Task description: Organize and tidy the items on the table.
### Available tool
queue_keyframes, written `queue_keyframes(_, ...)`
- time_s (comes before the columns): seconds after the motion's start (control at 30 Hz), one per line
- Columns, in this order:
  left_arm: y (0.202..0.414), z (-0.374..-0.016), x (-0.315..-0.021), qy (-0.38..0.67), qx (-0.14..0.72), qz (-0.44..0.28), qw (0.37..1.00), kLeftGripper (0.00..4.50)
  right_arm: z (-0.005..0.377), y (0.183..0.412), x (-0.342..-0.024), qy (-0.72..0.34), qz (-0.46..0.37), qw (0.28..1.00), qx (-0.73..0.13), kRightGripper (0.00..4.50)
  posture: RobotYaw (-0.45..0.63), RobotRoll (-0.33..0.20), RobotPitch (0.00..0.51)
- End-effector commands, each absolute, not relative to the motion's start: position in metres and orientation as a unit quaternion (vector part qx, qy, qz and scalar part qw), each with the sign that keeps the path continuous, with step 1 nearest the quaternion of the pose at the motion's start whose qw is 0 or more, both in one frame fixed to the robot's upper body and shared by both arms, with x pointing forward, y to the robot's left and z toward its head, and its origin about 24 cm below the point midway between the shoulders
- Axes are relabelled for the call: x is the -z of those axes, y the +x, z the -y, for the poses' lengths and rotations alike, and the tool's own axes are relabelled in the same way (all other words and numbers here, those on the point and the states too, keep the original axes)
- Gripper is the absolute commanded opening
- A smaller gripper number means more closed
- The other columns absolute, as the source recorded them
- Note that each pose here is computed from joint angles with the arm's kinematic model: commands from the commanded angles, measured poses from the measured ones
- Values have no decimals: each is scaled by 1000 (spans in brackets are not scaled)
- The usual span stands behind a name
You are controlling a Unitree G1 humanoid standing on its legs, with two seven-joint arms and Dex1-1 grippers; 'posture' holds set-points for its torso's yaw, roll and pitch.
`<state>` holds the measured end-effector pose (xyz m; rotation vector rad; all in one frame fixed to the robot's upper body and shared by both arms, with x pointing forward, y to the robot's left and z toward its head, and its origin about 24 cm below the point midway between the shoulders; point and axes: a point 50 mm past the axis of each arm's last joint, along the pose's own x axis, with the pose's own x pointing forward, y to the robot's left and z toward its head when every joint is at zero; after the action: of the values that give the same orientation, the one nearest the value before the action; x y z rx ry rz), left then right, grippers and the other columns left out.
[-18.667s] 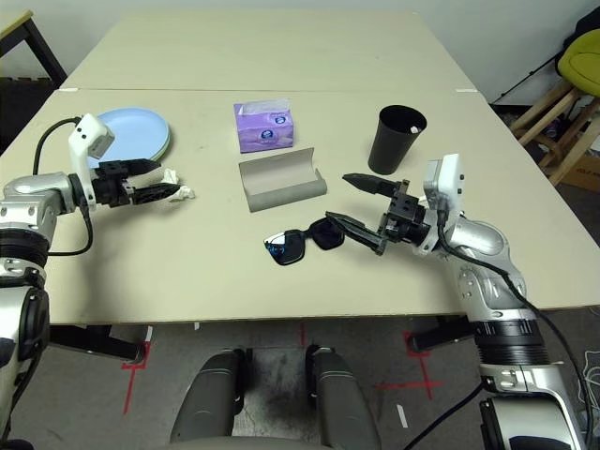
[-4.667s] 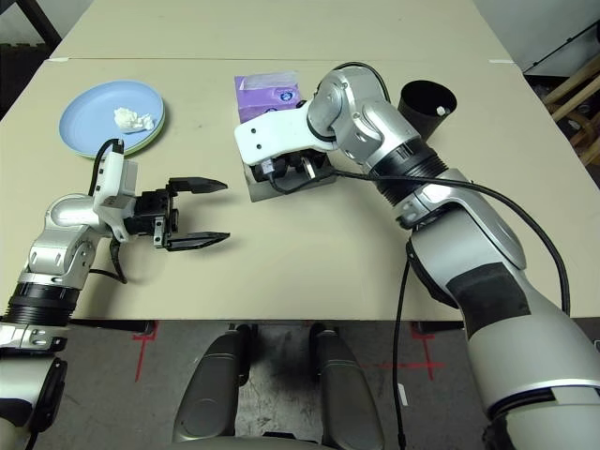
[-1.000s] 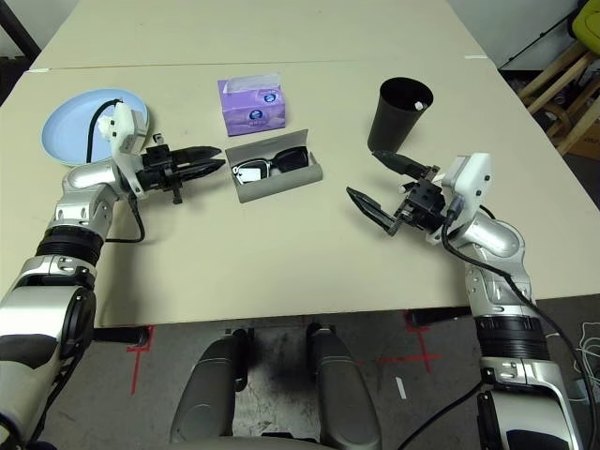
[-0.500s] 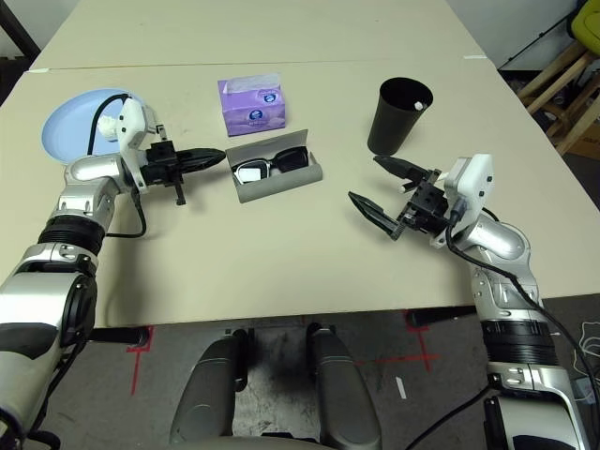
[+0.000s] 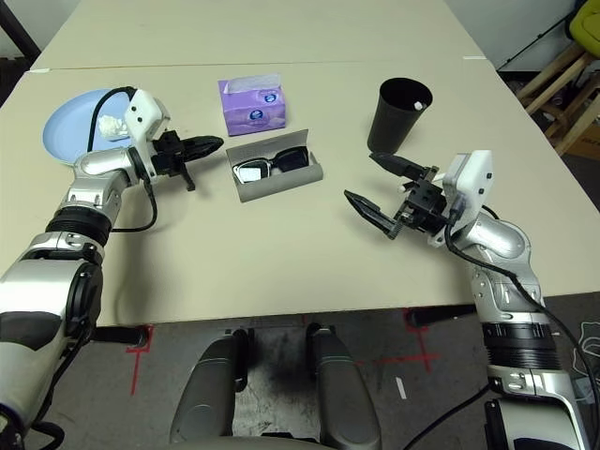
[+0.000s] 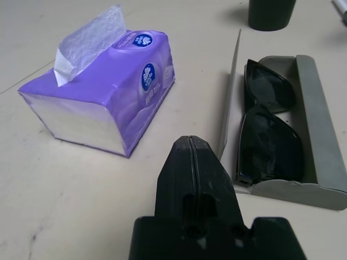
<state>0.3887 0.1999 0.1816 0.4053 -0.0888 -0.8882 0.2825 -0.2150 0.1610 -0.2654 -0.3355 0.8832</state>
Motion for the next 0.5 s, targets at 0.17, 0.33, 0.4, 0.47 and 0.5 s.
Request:
queue_keyframes(0.17, 391, -194, -179, 191, 430, 33, 882, 46, 211, 278, -162, -127, 155, 880, -430, 4500, 46, 0, 223)
queue_keyframes(0.33, 392, -189, -180, 191, 435, 35, 879, 46, 209, 278, -165, -127, 157, 880, -431, 4500, 43, 0, 222)
queue_keyframes(0.4, 392, -187, -180, 190, 440, 36, 877, 46, 209, 277, -165, -125, 154, 880, -432, 4500, 41, 0, 222)
queue_keyframes(0.47, 392, -184, -180, 190, 446, 36, 874, 46, 210, 277, -164, -125, 151, 880, -433, 4500, 43, 0, 222)
queue_keyframes(0.5, 392, -184, -179, 190, 449, 36, 873, 46, 210, 277, -164, -123, 148, 881, -433, 4500, 44, 0, 222)
